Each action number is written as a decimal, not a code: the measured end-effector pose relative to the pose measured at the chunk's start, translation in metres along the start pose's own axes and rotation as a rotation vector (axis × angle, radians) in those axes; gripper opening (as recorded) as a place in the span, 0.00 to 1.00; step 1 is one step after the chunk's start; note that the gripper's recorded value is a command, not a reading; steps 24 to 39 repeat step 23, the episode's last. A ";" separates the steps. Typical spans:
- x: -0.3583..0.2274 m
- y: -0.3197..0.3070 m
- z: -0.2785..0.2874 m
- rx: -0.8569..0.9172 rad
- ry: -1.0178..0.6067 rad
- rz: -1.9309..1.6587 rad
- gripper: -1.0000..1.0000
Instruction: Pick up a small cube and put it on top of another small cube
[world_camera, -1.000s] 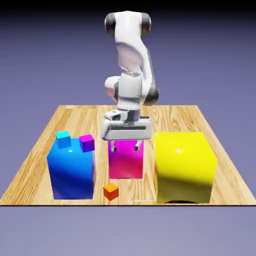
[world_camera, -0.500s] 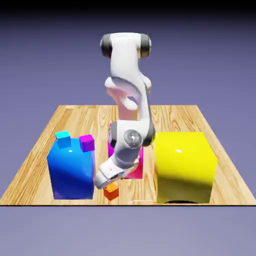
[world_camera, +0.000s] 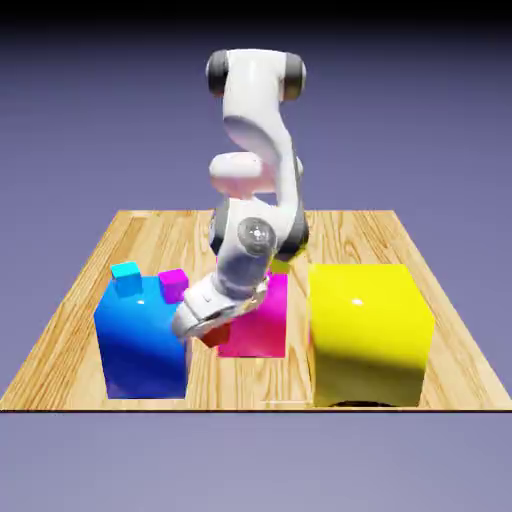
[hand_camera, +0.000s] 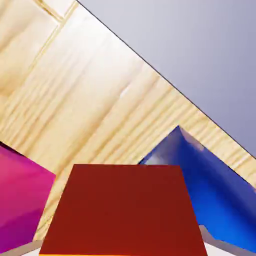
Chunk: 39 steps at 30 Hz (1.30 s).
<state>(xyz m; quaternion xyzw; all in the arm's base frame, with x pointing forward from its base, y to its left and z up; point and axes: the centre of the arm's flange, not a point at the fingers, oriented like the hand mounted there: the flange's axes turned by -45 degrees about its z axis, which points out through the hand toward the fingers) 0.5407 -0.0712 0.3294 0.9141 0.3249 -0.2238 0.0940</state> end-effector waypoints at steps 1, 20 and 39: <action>-0.015 0.002 -0.015 0.006 -0.001 0.006 0.00; -0.099 0.018 -0.088 0.039 0.067 0.019 1.00; -0.098 0.018 -0.088 0.038 0.067 0.018 1.00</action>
